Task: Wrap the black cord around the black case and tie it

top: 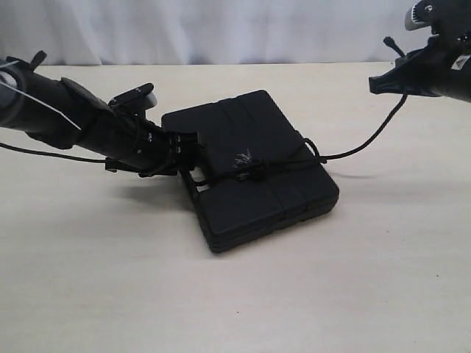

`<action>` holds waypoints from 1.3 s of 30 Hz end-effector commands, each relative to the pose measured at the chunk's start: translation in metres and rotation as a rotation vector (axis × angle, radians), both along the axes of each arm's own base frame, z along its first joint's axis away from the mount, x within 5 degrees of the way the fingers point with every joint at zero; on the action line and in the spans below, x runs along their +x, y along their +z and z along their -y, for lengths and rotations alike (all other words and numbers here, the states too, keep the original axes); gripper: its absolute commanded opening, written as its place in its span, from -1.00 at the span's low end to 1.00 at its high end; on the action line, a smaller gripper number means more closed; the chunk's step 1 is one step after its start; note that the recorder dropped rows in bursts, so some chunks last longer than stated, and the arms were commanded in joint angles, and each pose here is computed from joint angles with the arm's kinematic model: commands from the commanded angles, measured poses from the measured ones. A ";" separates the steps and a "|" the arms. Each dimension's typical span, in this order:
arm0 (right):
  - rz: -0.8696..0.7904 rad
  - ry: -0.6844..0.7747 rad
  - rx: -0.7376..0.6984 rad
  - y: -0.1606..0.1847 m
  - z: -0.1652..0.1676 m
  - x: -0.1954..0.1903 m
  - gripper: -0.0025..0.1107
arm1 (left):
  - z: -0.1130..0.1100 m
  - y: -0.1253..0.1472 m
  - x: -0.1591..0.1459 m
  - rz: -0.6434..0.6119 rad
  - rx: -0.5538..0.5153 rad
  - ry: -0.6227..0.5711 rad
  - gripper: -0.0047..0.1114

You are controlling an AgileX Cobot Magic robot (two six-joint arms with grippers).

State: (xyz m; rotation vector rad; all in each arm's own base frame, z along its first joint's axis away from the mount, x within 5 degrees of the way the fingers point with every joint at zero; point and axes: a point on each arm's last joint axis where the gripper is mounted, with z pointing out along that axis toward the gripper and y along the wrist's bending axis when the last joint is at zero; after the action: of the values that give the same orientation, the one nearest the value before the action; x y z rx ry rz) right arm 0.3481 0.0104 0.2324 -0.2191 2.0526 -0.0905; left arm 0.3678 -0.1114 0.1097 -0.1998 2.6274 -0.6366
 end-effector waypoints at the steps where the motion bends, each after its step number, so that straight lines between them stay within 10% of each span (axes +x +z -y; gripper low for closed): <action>1: -0.030 -0.110 0.083 -0.002 0.020 0.000 -0.88 | -0.023 0.015 0.004 0.063 0.063 -0.025 -0.92; 5: -0.067 -0.294 0.161 -0.007 0.067 -0.006 -0.88 | -0.067 0.057 -0.002 0.102 0.071 -0.074 -0.92; 15: -0.300 -0.462 0.240 -0.056 0.112 -0.016 -0.88 | -0.136 0.020 -0.025 -0.012 0.169 0.078 -0.92; 21: -0.379 -0.460 0.242 -0.076 0.111 -0.015 -0.85 | -0.139 0.021 -0.022 0.010 0.165 0.143 -0.92; 28: -0.421 -0.484 0.296 -0.079 0.109 -0.018 -0.21 | -0.138 0.021 -0.021 0.011 0.132 0.184 -0.92; 39: -0.440 0.067 -0.034 -0.009 0.019 0.005 -0.19 | -0.140 0.022 -0.019 0.037 0.152 0.201 -0.92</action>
State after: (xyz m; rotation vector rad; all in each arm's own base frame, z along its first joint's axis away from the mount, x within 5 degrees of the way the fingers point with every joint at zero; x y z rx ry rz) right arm 0.3482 -0.0419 0.2092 -0.0598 2.4654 -0.0508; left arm 0.3489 0.0284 0.1313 -0.3867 2.5720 -0.3725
